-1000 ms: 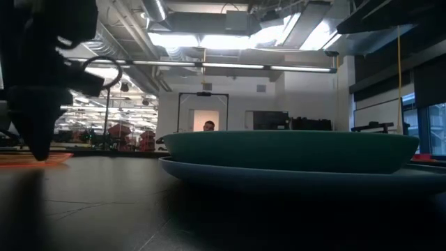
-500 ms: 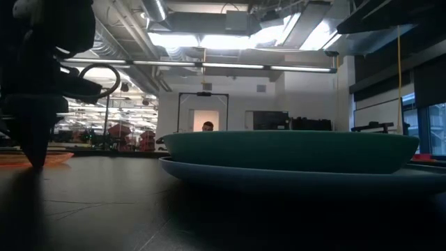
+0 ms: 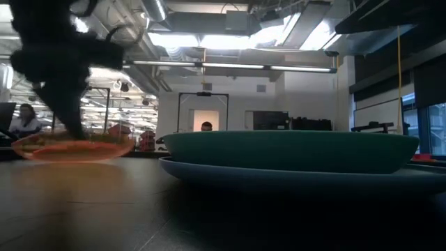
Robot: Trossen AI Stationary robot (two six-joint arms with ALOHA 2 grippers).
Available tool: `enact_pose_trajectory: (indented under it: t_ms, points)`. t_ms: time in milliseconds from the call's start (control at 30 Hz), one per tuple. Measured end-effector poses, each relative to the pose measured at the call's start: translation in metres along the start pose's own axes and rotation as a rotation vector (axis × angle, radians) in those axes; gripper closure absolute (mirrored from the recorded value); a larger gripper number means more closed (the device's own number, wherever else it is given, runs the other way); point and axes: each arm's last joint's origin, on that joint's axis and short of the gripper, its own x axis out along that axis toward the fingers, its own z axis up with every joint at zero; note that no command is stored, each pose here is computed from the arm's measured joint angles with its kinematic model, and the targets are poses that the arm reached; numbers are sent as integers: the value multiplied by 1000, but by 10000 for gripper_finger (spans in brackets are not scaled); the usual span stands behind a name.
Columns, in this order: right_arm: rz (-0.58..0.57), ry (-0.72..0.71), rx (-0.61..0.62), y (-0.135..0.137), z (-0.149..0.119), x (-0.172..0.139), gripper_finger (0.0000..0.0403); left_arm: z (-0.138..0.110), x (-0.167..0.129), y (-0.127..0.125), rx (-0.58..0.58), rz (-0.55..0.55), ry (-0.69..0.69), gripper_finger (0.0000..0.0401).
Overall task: Stack plastic plates
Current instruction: Stack the orange transparent plate on top of the blue transparent plate
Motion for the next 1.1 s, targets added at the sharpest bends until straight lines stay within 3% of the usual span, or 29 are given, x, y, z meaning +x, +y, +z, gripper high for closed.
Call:
enact_pose_trajectory:
  t_ms: [433, 833, 1100]
  points:
    - [2, 0, 0, 0, 0, 0, 201, 37, -29, -47, 326, -344, -450, 394]
    - [5, -1, 0, 0, 0, 0, 201, 53, -43, -63, 463, -421, -720, 393]
    - [4, -3, 2, 0, 0, 0, 201, 61, -11, -86, 582, -468, -793, 393]
